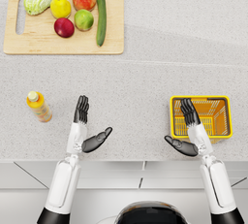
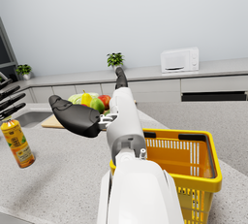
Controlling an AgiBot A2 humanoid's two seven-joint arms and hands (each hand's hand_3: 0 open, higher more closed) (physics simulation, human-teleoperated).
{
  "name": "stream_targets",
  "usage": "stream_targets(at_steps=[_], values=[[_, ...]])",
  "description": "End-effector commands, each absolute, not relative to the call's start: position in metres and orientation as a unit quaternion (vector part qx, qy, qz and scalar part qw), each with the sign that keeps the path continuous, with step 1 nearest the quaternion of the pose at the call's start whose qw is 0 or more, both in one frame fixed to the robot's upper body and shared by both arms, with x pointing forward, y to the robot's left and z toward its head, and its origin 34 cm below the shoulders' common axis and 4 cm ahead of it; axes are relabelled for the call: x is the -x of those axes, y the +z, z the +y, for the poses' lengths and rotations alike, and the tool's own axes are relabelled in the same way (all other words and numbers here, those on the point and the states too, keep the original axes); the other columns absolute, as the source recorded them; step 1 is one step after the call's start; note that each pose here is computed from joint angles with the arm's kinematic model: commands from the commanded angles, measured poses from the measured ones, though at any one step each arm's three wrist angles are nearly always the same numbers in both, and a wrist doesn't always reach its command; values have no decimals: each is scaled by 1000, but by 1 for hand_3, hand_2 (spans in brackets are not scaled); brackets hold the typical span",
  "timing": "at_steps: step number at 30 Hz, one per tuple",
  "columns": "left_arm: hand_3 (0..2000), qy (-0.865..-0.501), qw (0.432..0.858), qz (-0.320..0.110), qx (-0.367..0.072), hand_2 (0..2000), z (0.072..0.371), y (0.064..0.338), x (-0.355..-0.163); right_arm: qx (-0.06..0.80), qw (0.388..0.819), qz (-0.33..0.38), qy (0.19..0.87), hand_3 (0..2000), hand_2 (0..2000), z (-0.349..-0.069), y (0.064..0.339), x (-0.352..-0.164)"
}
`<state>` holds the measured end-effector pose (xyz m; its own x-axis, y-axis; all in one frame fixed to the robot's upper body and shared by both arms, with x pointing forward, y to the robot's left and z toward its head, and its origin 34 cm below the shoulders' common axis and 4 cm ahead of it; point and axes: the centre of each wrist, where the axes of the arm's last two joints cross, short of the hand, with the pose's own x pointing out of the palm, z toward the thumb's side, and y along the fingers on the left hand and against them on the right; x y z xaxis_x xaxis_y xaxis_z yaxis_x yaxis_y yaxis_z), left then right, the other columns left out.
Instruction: Pick up the lemon tea and place it into the yellow basket
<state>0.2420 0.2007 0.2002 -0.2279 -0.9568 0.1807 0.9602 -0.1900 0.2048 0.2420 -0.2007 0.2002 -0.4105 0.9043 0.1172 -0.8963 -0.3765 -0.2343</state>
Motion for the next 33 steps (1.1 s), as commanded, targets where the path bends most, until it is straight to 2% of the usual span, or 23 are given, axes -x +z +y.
stream_targets(at_steps=[1, 11, 12, 13, 17, 18, 22, 24, 26, 30, 33], values=[[0, -771, 621, -138, 6, 0, 201, 200, -242, 15, 543, -131, 829, 0, 0, -201, 200, -242], [0, -771, 621, -138, 6, 0, 201, 200, -242, 15, 543, -131, 829, 0, 0, -201, 200, -242], [0, -778, 615, -128, 15, 0, 195, 194, -243, 15, 543, -131, 829, 0, 0, -201, 200, -242], [0, -782, 606, -145, 1, 0, 196, 197, -244, 6, 535, -122, 836, 0, 0, -195, 194, -243], [0, -762, 607, -220, -46, 0, 208, 227, -263, 65, 580, -225, 780, 0, 0, -207, 235, -252], [0, -751, 619, -219, -70, 0, 215, 232, -268, 70, 590, -234, 770, 0, 0, -212, 238, -254], [0, -701, 672, -186, -150, 0, 244, 245, -282, 152, 646, -203, 720, 0, 0, -235, 247, -256], [0, -658, 712, -163, -184, 0, 271, 252, -288, 169, 681, -163, 693, 0, 0, -251, 235, -256], [0, -624, 742, -138, -203, 0, 292, 252, -291, 188, 705, -147, 668, 0, 0, -264, 234, -253], [0, -589, 777, -108, -192, 0, 316, 240, -294, 195, 714, -130, 660, 0, 0, -267, 230, -253], [0, -581, 792, -86, -166, 0, 325, 223, -298, 187, 708, -120, 670, 0, 0, -260, 223, -255]])
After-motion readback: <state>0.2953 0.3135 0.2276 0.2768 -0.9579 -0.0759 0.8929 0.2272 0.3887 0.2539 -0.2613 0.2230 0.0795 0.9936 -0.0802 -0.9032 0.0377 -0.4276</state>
